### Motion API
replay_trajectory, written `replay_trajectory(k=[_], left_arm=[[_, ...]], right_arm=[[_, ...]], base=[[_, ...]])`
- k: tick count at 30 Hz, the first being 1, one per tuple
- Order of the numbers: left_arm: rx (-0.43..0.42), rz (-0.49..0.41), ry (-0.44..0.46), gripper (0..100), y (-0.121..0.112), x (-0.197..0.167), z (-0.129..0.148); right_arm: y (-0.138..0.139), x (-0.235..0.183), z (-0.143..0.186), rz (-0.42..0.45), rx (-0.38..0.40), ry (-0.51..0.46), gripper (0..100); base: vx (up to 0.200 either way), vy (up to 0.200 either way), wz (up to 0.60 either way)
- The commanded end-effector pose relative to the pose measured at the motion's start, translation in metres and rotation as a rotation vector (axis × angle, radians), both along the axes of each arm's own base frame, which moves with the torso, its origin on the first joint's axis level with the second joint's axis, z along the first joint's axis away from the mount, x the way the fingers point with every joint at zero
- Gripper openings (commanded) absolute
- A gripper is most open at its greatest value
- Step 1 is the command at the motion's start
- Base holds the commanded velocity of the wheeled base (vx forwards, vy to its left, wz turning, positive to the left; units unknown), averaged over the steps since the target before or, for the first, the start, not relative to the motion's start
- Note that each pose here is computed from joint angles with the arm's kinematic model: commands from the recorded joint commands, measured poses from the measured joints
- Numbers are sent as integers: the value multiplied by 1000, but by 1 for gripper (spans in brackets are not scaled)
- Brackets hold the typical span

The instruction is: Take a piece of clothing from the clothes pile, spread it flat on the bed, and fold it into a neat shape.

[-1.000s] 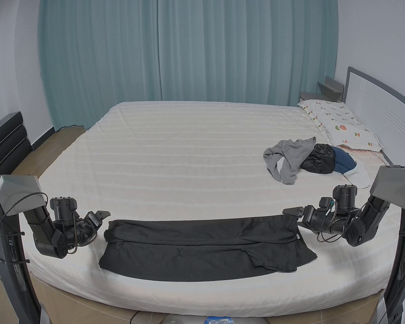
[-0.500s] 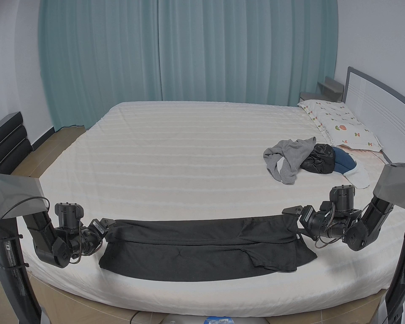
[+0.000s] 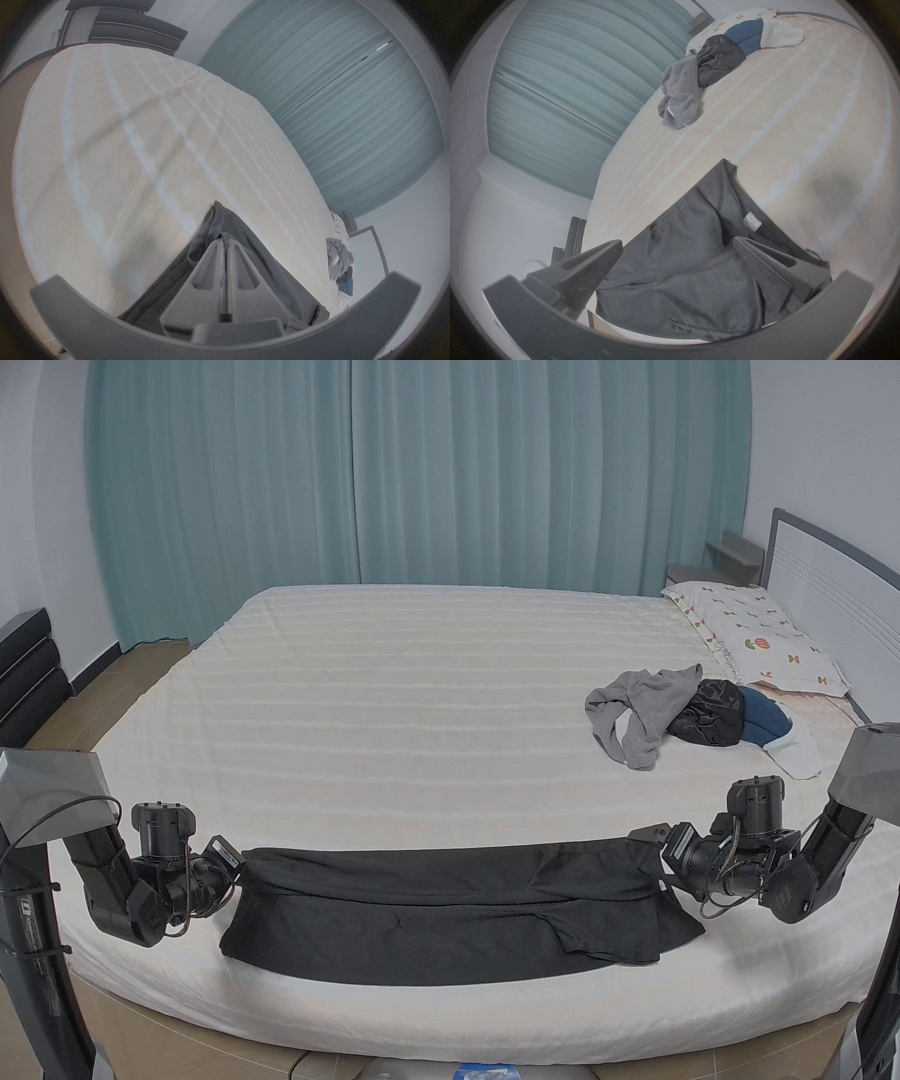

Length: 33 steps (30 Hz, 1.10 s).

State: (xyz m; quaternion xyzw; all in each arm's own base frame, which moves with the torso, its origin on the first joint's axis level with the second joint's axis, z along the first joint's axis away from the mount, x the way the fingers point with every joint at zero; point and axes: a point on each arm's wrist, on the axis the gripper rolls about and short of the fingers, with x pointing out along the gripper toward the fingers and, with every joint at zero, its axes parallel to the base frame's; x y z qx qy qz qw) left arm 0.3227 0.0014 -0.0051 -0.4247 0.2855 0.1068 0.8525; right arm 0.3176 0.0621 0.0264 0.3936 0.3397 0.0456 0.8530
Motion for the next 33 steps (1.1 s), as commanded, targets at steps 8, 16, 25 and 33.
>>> replay_trajectory(k=[8,16,25,33], left_arm=[[-1,6,-50,0,2,-1,15],[0,-2,-56,0,-1,-2,17],[32,20,-64,0,-8,-2,19],[40,15,-62,0,-13,-2,18]], right_arm=[[20,3,9,-52,32,79,100],[23,6,7,-82,42,126,100],[23,3,3,-82,17,184,100],[25,5,-11,-80,5,223,100]], base=[[0,0,0],[0,0,0],[0,0,0],[0,0,0]])
